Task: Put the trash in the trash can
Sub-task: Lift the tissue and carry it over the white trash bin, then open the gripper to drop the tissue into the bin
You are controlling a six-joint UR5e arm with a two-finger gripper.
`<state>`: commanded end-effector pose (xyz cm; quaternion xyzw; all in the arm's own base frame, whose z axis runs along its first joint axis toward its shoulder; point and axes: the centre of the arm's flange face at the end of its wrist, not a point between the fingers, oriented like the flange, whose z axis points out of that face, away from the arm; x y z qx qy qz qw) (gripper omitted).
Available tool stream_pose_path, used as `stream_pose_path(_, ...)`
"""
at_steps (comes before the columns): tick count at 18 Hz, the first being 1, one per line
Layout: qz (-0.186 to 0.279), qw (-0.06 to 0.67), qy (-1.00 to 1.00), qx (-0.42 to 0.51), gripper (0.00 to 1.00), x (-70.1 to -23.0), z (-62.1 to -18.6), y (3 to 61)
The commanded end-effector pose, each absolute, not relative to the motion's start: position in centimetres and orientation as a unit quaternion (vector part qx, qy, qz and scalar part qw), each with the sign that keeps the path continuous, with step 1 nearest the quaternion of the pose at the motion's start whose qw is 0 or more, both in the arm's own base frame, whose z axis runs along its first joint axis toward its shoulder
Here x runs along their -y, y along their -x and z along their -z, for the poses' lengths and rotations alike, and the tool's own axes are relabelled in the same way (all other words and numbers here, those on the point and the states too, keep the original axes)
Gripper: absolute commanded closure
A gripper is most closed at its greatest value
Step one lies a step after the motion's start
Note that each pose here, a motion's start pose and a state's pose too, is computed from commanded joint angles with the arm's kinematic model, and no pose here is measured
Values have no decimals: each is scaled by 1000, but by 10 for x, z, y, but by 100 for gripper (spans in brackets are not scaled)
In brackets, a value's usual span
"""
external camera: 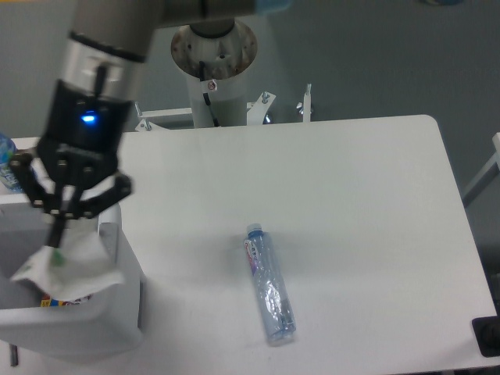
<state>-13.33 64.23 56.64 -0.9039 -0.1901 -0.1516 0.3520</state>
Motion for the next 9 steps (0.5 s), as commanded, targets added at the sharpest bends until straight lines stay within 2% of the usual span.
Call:
stream_pose_path(7, 167, 308, 917, 190, 100, -648, -514, 118)
stream_pose_path(8, 168, 304, 918, 191, 98, -651, -509, 118)
stream_pose_path(9, 168, 303, 918, 191, 92, -652, -507, 119)
